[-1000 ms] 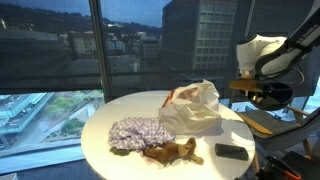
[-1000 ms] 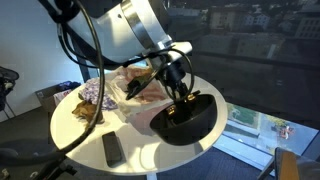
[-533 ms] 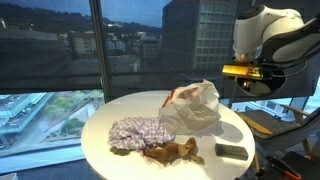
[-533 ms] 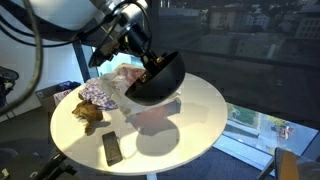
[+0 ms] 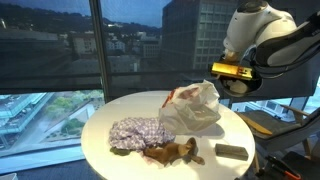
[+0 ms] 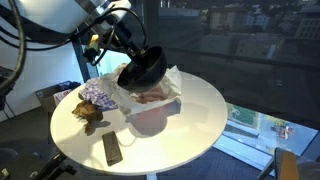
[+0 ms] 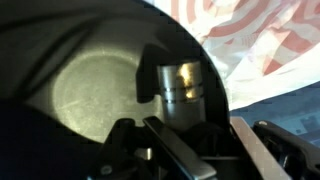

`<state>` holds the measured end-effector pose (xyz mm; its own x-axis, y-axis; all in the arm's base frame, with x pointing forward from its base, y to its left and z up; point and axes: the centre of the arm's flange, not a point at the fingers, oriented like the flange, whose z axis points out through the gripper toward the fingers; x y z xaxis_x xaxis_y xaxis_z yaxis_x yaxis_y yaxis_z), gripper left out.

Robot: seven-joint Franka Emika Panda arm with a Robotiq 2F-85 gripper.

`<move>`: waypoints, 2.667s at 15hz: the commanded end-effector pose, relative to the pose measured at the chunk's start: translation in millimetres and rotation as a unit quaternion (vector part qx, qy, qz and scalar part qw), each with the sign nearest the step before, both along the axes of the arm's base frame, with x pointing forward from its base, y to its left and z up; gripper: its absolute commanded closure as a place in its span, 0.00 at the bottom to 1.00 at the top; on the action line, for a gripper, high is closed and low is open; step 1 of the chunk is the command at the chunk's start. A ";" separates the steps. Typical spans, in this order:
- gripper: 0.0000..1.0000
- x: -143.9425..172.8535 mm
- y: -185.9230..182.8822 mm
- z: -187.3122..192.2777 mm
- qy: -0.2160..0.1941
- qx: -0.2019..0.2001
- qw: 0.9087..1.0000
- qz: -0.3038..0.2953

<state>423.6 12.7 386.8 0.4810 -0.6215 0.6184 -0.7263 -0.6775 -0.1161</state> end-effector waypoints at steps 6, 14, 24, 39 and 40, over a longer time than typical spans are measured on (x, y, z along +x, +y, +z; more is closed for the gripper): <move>0.97 61.1 24.6 -45.6 0.049 0.020 0.994 0.095; 0.96 94.6 49.1 -81.1 0.107 0.015 0.980 0.169; 0.96 98.9 84.0 -115.2 0.142 0.034 0.964 0.221; 0.89 146.9 89.3 -183.8 0.098 0.052 0.922 0.370; 0.66 147.6 88.3 -188.0 0.101 0.054 0.922 0.369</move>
